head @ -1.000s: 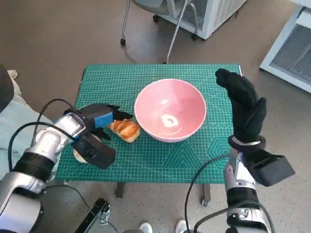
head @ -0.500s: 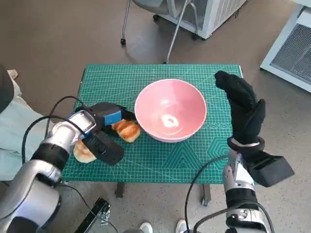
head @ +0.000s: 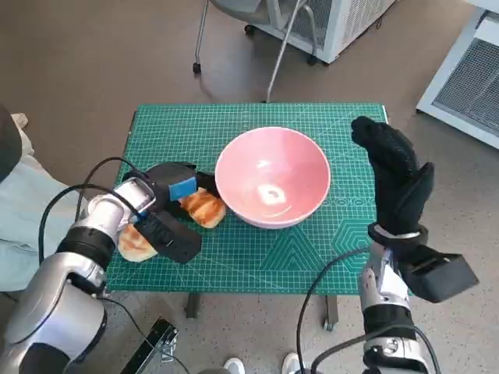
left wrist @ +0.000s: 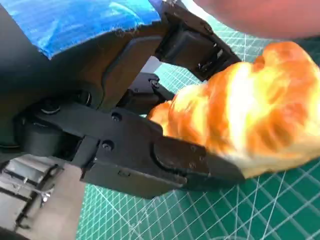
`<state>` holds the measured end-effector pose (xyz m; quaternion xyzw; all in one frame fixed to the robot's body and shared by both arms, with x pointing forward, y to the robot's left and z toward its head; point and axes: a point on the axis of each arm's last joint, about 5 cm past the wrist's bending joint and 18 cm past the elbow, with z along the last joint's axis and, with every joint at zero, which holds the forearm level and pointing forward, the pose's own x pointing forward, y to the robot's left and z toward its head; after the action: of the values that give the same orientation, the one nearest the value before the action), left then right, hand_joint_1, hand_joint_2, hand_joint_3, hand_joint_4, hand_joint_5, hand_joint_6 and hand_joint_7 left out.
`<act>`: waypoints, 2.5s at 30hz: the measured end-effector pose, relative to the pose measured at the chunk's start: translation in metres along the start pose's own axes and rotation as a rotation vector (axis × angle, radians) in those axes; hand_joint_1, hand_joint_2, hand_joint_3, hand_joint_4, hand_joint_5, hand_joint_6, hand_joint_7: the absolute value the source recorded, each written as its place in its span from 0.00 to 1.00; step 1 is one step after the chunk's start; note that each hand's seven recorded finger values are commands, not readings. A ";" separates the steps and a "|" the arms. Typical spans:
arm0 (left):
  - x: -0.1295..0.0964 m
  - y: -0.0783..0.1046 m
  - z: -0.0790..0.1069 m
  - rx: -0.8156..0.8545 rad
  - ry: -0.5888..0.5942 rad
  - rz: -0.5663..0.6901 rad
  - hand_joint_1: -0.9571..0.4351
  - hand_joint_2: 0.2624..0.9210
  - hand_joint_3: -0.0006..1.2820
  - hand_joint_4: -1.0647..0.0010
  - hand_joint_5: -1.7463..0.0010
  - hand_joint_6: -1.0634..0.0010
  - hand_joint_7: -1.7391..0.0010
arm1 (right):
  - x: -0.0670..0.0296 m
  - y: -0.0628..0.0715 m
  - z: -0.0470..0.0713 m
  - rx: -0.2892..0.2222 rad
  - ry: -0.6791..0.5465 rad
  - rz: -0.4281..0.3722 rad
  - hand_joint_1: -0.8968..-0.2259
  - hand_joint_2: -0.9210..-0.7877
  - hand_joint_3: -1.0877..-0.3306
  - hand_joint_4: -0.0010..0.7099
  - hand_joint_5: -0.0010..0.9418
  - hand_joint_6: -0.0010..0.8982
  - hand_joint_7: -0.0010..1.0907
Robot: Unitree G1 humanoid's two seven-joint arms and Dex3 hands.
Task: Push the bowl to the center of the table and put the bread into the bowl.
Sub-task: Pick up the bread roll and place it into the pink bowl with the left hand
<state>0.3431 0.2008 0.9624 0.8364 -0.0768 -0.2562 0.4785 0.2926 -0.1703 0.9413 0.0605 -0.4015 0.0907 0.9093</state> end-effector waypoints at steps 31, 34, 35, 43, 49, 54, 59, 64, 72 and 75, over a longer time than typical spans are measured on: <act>-0.070 0.092 -0.078 -0.266 0.243 0.404 0.69 1.00 0.06 0.49 0.28 0.30 0.37 | -0.0018 0.002 -0.002 0.026 0.020 0.007 0.44 0.00 0.52 0.54 0.01 0.11 0.61; -0.074 0.107 -0.070 -0.244 0.220 0.489 0.69 0.99 0.06 0.46 0.28 0.30 0.38 | -0.0015 0.002 -0.002 0.026 0.019 0.010 0.45 0.00 0.52 0.54 0.01 0.11 0.61; -0.074 0.112 -0.066 -0.239 0.205 0.514 0.69 1.00 0.05 0.46 0.29 0.30 0.38 | -0.0014 0.002 -0.001 0.027 0.019 0.011 0.45 0.00 0.52 0.54 0.01 0.11 0.60; -0.048 0.128 -0.023 -0.200 -0.009 0.624 0.69 1.00 0.07 0.47 0.29 0.35 0.33 | -0.0019 -0.002 -0.001 0.031 0.020 0.017 0.46 0.00 0.52 0.55 0.01 0.12 0.60; -0.018 0.125 0.011 -0.156 -0.131 0.575 0.69 1.00 0.14 0.54 0.27 0.45 0.25 | -0.0034 -0.006 0.000 0.037 0.017 0.017 0.45 0.00 0.53 0.55 0.01 0.15 0.58; 0.001 0.127 0.034 -0.143 -0.200 0.521 0.69 0.94 0.19 0.51 0.31 0.47 0.20 | -0.0064 -0.012 0.001 0.036 0.017 0.013 0.44 0.00 0.55 0.55 0.00 0.20 0.54; 0.012 0.131 0.046 -0.131 -0.221 0.493 0.69 0.68 0.44 0.51 0.27 0.49 0.14 | -0.0092 -0.017 0.001 0.036 0.015 0.003 0.45 0.00 0.56 0.56 0.00 0.22 0.50; 0.020 0.131 0.052 -0.132 -0.195 0.466 0.69 0.56 0.56 0.52 0.23 0.51 0.11 | -0.0116 -0.020 0.002 0.032 0.013 -0.002 0.44 0.00 0.56 0.56 0.00 0.24 0.47; 0.029 0.121 0.060 -0.138 -0.186 0.378 0.69 0.90 0.27 0.53 0.19 0.56 0.24 | -0.0162 -0.022 0.002 0.028 0.017 -0.017 0.43 0.00 0.56 0.56 0.00 0.25 0.46; 0.030 0.120 0.061 -0.159 -0.191 0.322 0.69 0.97 0.28 0.61 0.16 0.68 0.17 | -0.0179 -0.022 0.003 0.025 0.015 -0.020 0.44 0.00 0.57 0.56 0.00 0.25 0.45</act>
<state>0.3525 0.0797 1.0270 0.7450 -0.2339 -0.2596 0.5683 0.2833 -0.1944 0.9292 0.0750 -0.3930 0.0872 0.9123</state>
